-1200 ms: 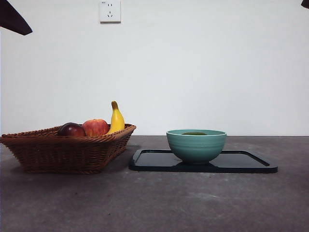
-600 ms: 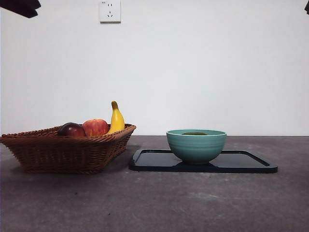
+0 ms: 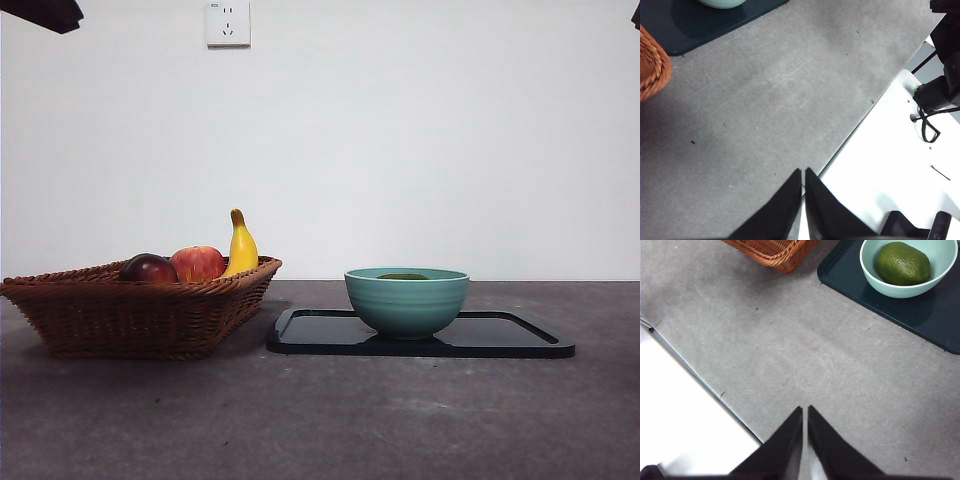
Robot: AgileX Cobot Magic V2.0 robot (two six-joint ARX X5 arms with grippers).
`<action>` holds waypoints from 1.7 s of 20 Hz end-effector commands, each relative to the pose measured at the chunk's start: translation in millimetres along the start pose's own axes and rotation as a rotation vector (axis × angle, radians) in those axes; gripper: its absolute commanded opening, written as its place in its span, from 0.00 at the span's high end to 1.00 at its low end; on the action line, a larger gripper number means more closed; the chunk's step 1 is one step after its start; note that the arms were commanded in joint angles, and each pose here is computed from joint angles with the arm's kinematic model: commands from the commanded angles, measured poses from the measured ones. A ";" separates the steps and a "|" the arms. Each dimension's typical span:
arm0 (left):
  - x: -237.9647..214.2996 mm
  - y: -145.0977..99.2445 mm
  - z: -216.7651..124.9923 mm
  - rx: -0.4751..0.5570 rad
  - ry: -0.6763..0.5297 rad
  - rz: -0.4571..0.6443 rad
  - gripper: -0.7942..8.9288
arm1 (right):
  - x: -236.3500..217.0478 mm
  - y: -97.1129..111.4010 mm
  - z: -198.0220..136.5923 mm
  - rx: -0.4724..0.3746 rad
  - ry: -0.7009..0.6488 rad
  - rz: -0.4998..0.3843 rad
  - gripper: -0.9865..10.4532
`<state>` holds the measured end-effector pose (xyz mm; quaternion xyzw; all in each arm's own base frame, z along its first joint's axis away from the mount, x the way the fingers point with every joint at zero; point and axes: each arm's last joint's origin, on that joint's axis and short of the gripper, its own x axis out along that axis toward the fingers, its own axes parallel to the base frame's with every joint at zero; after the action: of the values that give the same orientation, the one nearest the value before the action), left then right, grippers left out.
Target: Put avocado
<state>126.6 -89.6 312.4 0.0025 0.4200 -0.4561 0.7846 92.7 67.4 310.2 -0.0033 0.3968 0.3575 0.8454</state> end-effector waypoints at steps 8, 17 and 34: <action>-12.7 -3.3 5.0 0.187 -0.103 0.037 0.91 | -1.2 1.7 2.3 0.001 -0.009 0.008 0.91; -67.4 17.5 -24.3 0.391 -0.908 0.690 0.91 | -1.2 1.7 2.3 0.001 -0.009 0.008 0.91; 18.2 80.9 -138.9 0.106 -0.876 0.953 0.91 | -1.1 1.7 2.2 0.000 -0.009 0.008 0.91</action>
<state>97.5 -2.0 179.9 0.0439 -0.0058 -0.0393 0.9982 92.7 67.4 310.2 -0.0033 0.3968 0.3575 0.8454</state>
